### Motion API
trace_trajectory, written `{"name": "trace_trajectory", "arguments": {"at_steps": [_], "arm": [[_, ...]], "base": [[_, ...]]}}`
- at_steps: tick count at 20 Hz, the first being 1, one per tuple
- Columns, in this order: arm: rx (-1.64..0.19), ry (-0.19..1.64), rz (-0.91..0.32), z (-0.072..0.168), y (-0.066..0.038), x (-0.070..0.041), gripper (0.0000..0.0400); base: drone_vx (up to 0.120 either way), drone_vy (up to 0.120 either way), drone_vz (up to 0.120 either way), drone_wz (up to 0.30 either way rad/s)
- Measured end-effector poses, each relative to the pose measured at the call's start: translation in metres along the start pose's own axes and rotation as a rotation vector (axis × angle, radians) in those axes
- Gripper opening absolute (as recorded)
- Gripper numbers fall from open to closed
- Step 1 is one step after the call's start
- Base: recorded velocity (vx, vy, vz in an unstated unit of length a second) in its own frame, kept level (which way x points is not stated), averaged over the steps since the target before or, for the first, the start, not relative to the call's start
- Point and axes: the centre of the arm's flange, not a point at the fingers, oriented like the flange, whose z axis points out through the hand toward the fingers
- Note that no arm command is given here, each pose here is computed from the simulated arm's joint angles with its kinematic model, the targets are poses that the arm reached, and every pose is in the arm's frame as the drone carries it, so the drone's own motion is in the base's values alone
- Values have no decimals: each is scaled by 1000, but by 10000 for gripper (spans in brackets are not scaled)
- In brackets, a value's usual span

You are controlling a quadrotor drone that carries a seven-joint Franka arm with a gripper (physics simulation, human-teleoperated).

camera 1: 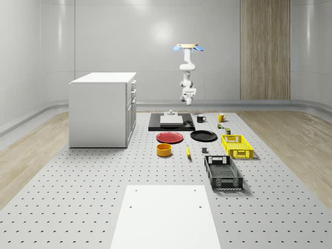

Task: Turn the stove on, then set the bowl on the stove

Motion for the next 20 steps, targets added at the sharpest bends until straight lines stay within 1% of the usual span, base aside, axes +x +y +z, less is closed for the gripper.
{"name": "trace_trajectory", "arguments": {"at_steps": [3, 20], "arm": [[1, 2, 0, 0, 0, 0, 400], [5, 17, 0, -1, 0, -2, 400]], "base": [[107, -120, 0, 0], [0, -120, 0, 0]]}}
